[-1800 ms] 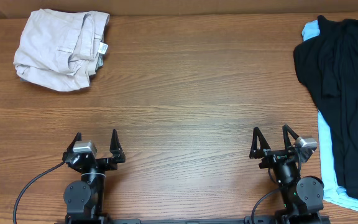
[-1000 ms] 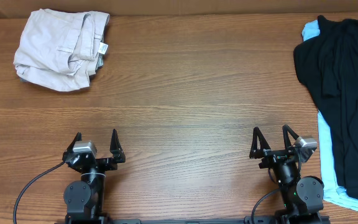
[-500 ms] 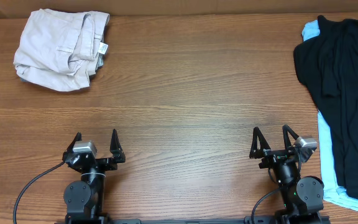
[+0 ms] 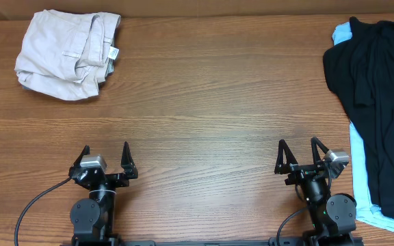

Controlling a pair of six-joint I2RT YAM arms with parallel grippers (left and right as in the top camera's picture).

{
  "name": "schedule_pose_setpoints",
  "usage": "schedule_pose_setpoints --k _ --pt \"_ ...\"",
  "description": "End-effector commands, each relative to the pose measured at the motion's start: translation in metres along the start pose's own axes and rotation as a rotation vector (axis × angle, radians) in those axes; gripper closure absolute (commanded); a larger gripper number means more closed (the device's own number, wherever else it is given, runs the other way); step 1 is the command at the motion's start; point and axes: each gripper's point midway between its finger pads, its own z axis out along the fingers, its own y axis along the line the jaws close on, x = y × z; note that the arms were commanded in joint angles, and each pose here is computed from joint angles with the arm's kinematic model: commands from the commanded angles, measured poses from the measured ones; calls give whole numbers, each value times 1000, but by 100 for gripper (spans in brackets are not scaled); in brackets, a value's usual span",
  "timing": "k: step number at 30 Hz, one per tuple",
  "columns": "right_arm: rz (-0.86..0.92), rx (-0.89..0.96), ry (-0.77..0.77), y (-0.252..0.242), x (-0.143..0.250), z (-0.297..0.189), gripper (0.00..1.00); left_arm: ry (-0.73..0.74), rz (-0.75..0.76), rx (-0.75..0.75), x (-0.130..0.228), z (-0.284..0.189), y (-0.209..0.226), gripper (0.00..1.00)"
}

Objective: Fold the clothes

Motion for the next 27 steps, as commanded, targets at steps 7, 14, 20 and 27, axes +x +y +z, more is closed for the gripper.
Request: schedule_pose_setpoints --k 7,14,20,27 --pt "1 -1 -8 0 1 0 0 -7 1 6 -1 0 -1 0" --pt "2 -19 -1 3 2 0 0 -7 0 8 -1 0 -1 0" --pt "4 -24 -15 4 -1 0 0 -4 -7 45 -1 0 -7 0" --pt "1 -70 -140 15 -32 -3 0 -93 -3 136 -23 -3 -24 0"
